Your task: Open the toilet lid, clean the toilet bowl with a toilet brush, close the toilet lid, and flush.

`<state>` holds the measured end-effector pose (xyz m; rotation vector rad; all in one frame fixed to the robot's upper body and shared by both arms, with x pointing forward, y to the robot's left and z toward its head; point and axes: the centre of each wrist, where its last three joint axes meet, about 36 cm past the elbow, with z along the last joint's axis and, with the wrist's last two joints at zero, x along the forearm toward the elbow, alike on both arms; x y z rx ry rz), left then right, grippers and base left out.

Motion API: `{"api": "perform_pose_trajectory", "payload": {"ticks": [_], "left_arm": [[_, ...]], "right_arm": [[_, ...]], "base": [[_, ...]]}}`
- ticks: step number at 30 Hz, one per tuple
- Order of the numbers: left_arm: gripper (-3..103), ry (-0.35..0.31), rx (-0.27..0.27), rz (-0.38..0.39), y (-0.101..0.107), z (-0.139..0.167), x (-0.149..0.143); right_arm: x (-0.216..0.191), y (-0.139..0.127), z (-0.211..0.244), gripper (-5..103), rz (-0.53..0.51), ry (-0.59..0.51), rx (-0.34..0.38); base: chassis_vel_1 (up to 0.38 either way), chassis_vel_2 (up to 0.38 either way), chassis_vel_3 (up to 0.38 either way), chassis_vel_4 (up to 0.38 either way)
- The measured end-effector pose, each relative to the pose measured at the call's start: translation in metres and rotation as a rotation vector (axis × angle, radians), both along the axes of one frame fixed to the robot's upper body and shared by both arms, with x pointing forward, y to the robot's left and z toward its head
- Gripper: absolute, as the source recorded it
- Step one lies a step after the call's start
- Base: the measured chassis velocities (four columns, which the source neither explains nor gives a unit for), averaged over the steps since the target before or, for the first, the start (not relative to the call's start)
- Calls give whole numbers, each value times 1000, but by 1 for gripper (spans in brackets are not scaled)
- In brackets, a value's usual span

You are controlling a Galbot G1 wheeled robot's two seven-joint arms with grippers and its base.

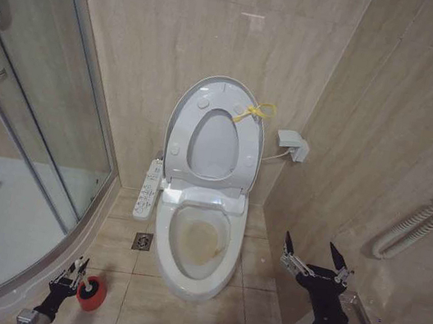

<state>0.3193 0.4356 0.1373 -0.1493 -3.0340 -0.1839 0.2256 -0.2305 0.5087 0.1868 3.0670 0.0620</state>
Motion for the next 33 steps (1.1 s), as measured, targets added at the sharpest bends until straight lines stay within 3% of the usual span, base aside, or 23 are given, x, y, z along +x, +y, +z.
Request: {"api": "perform_pose_trajectory", "payload": {"ticks": [7, 16, 19, 21, 24, 25, 28, 32, 33], "left_arm": [[22, -40, -21, 25, 4, 7, -3], [22, -155, -84, 29, -3, 43, -4], [22, -236, -110, 31, -9, 77, -5], [22, -254, -124, 34, -12, 86, -6], [22, -329, -217, 27, -28, 134, -8], [22, -329, -217, 27, -28, 134, -8], [22, -375, -310, 3, -48, 184, -16], [22, -417, -375, 11, -65, 235, -32], [22, -417, -375, 11, -65, 235, -32]], "right_arm": [[0, 0, 0, 100, 0, 0, 0], [0, 0, 0, 100, 0, 0, 0], [0, 0, 0, 100, 0, 0, 0], [0, 0, 0, 100, 0, 0, 0], [0, 0, 0, 100, 0, 0, 0], [0, 0, 0, 100, 0, 0, 0], [0, 0, 0, 100, 0, 0, 0], [0, 0, 0, 100, 0, 0, 0], [0, 0, 0, 100, 0, 0, 0]], "base": [[0, 0, 0, 0], [0, 0, 0, 0], [0, 0, 0, 0], [0, 0, 0, 0], [0, 0, 0, 0], [0, 0, 0, 0], [0, 0, 0, 0], [0, 0, 0, 0], [0, 0, 0, 0]]}}
